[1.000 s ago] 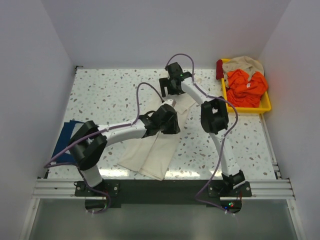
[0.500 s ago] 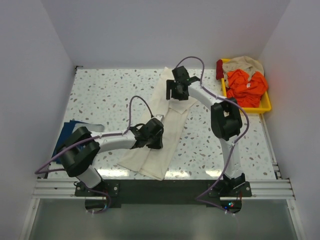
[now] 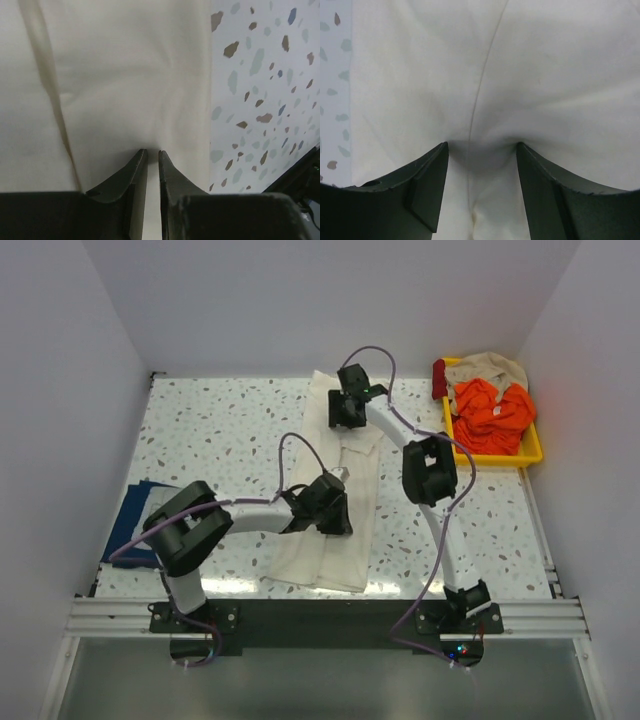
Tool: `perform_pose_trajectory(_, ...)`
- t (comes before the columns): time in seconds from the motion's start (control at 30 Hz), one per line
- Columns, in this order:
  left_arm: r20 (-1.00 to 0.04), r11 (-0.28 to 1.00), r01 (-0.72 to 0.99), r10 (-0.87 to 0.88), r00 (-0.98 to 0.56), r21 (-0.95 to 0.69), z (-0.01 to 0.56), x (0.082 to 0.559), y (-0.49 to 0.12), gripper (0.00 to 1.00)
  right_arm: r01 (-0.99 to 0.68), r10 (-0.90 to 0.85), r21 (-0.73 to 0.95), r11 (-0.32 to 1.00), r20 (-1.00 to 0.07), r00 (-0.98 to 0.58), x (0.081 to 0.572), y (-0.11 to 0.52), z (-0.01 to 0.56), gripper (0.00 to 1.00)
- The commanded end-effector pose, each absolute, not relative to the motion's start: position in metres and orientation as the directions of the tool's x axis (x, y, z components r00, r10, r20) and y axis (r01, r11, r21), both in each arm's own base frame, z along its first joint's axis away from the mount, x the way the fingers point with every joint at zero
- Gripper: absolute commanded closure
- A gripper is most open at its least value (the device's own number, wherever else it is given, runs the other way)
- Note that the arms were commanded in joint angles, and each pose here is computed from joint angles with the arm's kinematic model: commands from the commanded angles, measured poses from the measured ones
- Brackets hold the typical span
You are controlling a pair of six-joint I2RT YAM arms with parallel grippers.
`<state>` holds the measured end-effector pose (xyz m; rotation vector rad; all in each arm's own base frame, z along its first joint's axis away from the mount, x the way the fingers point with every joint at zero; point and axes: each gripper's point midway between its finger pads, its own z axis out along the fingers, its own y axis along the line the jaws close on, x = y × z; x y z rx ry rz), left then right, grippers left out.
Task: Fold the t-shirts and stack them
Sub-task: Fold the tshirt
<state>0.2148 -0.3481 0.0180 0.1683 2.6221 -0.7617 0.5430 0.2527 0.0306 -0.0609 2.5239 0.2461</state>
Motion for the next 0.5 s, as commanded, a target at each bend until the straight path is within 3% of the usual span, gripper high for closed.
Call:
perform_pose_trajectory(0.0,-0.388,0.809,0.204,-0.032,-0.921,-0.552,0.020,0.239,-0.371,0.80,-0.123,-0.052,0.098,0.988,-0.531,-0.846,0.554,0.237,0.001,0.39)
perform_pose_trajectory(0.27,-0.450,0.729,0.300,-0.012,-0.893,-0.616,0.057,0.279,-0.420,0.71,-0.186,-0.040,0.175,0.967,-0.617,-0.786,0.585,0.245,0.025,0.18)
perform_pose_trajectory(0.4,-0.528,0.709,0.357,-0.026,-0.849,-0.608,0.094,0.294,-0.419,0.62,-0.217,-0.015,0.206,0.954,-0.692,-0.721,0.592,0.251,0.084,0.01)
perform_pose_trajectory(0.47,-0.555,0.695,0.378,-0.036,-0.831,-0.611,0.112,0.294,-0.412,0.61,-0.232,0.006,0.219,0.948,-0.737,-0.675,0.590,0.252,0.132,0.01)
